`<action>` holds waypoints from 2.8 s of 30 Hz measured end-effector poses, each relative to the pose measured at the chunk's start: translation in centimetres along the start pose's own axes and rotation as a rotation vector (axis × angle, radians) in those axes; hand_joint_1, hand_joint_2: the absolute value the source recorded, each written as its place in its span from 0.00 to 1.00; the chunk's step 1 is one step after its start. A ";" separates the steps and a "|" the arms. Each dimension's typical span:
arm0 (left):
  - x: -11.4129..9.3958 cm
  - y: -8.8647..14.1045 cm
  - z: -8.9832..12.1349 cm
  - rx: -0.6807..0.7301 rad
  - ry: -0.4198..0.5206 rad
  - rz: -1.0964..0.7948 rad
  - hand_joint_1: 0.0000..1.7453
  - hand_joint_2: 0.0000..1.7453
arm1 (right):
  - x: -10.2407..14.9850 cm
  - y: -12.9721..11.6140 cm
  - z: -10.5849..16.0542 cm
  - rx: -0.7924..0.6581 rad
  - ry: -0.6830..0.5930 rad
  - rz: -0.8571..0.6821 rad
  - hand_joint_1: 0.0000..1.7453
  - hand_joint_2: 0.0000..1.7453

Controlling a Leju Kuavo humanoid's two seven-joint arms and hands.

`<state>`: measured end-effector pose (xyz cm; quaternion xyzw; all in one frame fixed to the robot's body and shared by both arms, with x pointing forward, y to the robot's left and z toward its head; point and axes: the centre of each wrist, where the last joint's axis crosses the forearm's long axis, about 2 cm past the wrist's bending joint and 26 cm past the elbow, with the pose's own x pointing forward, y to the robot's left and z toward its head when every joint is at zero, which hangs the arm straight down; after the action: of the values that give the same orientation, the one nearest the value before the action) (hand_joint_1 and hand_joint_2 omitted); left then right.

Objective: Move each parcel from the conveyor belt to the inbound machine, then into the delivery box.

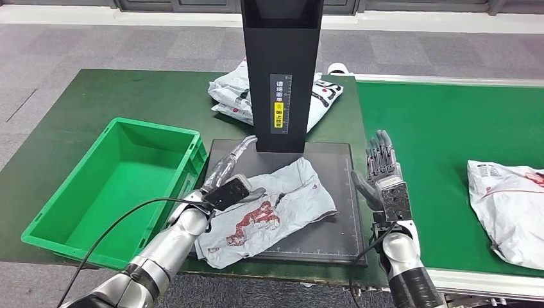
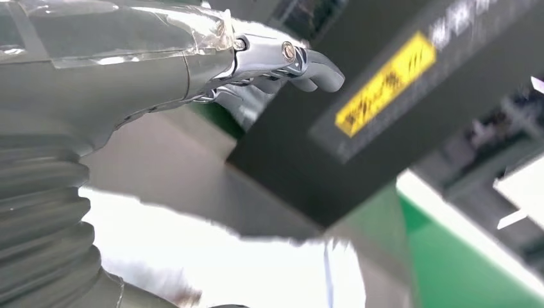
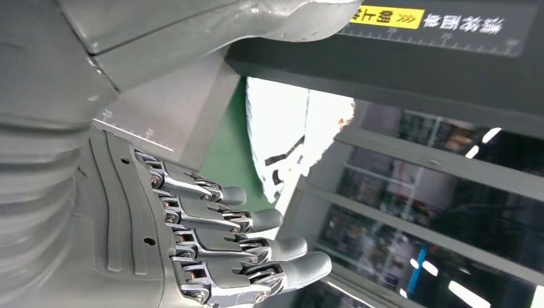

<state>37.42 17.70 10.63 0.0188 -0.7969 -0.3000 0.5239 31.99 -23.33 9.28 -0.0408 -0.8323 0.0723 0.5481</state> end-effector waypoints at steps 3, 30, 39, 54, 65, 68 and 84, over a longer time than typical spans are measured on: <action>-0.1 -1.0 0.3 -0.093 0.007 -0.046 0.00 1.00 | -0.7 -0.3 0.1 0.005 0.044 -0.036 0.00 1.00; -1.2 -5.4 2.3 -0.629 0.105 -0.532 1.00 1.00 | -2.4 -3.2 -0.7 -0.076 0.117 -0.014 0.00 1.00; -1.3 -5.2 2.2 -0.621 0.085 -0.531 1.00 1.00 | -2.6 -3.3 -0.6 -0.083 0.127 -0.016 0.00 1.00; 0.6 0.8 -1.0 0.020 0.042 -0.644 1.00 1.00 | -3.1 -3.5 -0.3 -0.091 0.153 -0.020 0.00 1.00; 3.2 6.9 -2.4 0.396 0.029 -1.089 1.00 1.00 | -3.4 -3.3 -0.3 -0.069 0.182 -0.020 0.00 1.00; 3.7 11.9 -2.3 0.542 0.056 -1.232 1.00 1.00 | -3.6 -3.3 -0.3 -0.068 0.200 -0.012 0.00 1.00; -1.2 22.2 6.4 0.839 0.559 -1.398 1.00 1.00 | -3.9 -4.3 1.5 -0.106 0.250 -0.006 0.00 1.00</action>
<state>38.88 39.25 18.94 0.7703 -0.4892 -0.2188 0.3457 32.22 -28.29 5.93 -0.0758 -0.7602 0.0210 0.6449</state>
